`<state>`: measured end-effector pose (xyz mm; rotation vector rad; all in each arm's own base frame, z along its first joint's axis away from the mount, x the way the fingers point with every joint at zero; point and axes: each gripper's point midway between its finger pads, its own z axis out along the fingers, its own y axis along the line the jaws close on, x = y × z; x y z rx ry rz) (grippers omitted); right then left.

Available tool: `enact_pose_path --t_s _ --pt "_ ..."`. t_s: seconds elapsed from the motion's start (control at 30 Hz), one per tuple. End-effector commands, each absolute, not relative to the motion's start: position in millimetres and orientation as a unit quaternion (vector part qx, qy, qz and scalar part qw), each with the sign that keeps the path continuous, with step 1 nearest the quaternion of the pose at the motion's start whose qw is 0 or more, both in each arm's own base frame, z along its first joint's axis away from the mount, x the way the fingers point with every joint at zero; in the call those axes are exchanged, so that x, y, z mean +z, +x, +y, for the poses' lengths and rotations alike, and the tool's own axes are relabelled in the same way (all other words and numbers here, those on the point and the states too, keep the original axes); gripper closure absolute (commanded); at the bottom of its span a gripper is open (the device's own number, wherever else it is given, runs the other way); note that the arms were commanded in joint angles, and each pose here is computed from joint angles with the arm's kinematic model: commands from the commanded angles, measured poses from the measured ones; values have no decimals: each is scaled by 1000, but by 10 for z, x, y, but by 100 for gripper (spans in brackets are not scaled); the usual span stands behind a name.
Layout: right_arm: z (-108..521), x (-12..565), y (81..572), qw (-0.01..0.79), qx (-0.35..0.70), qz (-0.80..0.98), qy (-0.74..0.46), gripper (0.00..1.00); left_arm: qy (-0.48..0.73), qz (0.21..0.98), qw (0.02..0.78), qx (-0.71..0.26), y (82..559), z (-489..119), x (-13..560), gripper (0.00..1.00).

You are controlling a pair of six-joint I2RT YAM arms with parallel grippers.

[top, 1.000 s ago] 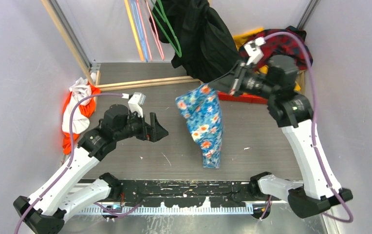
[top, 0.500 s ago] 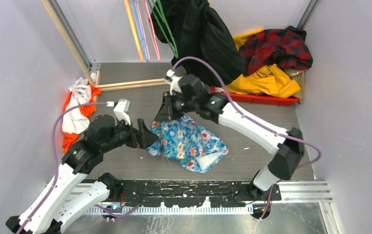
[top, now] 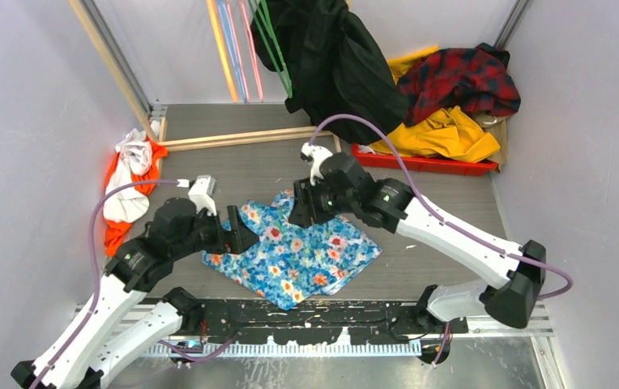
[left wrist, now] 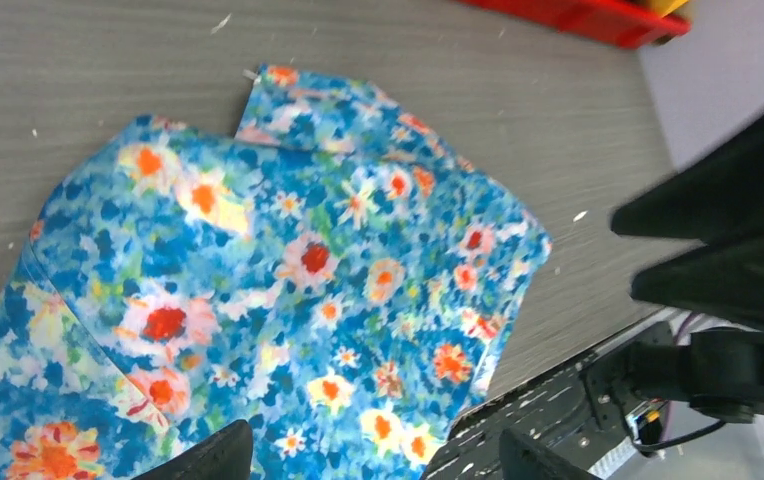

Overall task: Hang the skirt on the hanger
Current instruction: Place the skirt at the center of the board.

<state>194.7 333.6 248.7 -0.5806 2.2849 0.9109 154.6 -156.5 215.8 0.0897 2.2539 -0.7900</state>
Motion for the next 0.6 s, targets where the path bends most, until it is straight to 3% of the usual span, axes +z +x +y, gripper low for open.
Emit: enact_pose_path --t_s 0.0,0.37,0.57 --pt "3069 1899 1739 287 275 884 -247 50 31 883 359 -301 1755 -1691 1987 12" --pt "3391 1168 1214 308 280 870 -262 48 0 914 344 -215 2201 -1681 1445 7" --pt "3517 904 1192 318 238 883 -249 45 -20 921 338 -191 2381 -1642 1249 9"
